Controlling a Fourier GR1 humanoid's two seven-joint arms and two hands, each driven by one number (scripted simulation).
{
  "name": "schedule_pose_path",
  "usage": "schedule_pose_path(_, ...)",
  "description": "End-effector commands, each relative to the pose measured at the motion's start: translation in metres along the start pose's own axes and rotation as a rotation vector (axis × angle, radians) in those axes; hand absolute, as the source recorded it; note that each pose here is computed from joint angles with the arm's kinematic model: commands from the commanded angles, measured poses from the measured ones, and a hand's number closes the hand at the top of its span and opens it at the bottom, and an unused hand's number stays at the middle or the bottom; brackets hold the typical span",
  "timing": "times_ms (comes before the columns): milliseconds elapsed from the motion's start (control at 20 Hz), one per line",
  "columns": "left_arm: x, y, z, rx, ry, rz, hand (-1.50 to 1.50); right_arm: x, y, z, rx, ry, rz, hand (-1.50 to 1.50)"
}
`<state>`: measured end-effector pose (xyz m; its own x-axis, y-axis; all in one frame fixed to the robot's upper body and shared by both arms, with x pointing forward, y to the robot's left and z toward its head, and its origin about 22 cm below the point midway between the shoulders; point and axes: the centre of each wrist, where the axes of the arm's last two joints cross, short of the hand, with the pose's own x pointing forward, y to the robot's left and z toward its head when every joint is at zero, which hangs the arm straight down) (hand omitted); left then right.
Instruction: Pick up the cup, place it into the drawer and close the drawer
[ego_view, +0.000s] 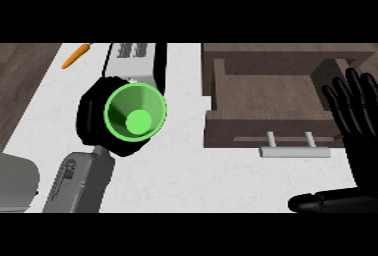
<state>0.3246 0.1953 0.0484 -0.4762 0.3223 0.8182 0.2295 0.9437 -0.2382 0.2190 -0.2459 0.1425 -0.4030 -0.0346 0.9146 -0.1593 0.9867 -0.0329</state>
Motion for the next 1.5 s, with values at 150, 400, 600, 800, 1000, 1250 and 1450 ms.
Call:
schedule_pose_path(150, 0.031, -0.051, -0.062, -0.034, -0.021, -0.024, 1.5, -0.014, -0.001, 0.001, -0.009, -0.009, 0.019, -1.5)
schedule_pose_path(400, 0.051, -0.076, -0.103, -0.062, 0.0, -0.062, 1.5, -0.011, -0.011, -0.004, -0.023, 0.01, 0.0, -1.5)
schedule_pose_path(600, 0.046, -0.103, -0.109, -0.061, -0.016, -0.119, 1.5, -0.003, -0.009, 0.005, -0.008, 0.002, -0.016, -1.5)
schedule_pose_path(800, 0.041, -0.111, -0.124, -0.091, 0.043, -0.11, 1.5, -0.011, 0.005, -0.001, -0.005, -0.002, 0.009, -1.5)
schedule_pose_path(1000, 0.025, -0.118, -0.135, -0.106, 0.064, -0.145, 1.5, -0.007, -0.009, -0.004, -0.007, -0.008, 0.021, -1.5)
schedule_pose_path(1250, 0.021, -0.143, -0.156, -0.096, 0.092, -0.188, 1.5, 0.0, 0.005, 0.002, 0.002, -0.005, 0.005, -1.5)
schedule_pose_path(1450, 0.016, -0.164, -0.159, -0.081, 0.108, -0.206, 1.5, -0.016, -0.002, 0.011, 0.019, -0.002, -0.007, -1.5)
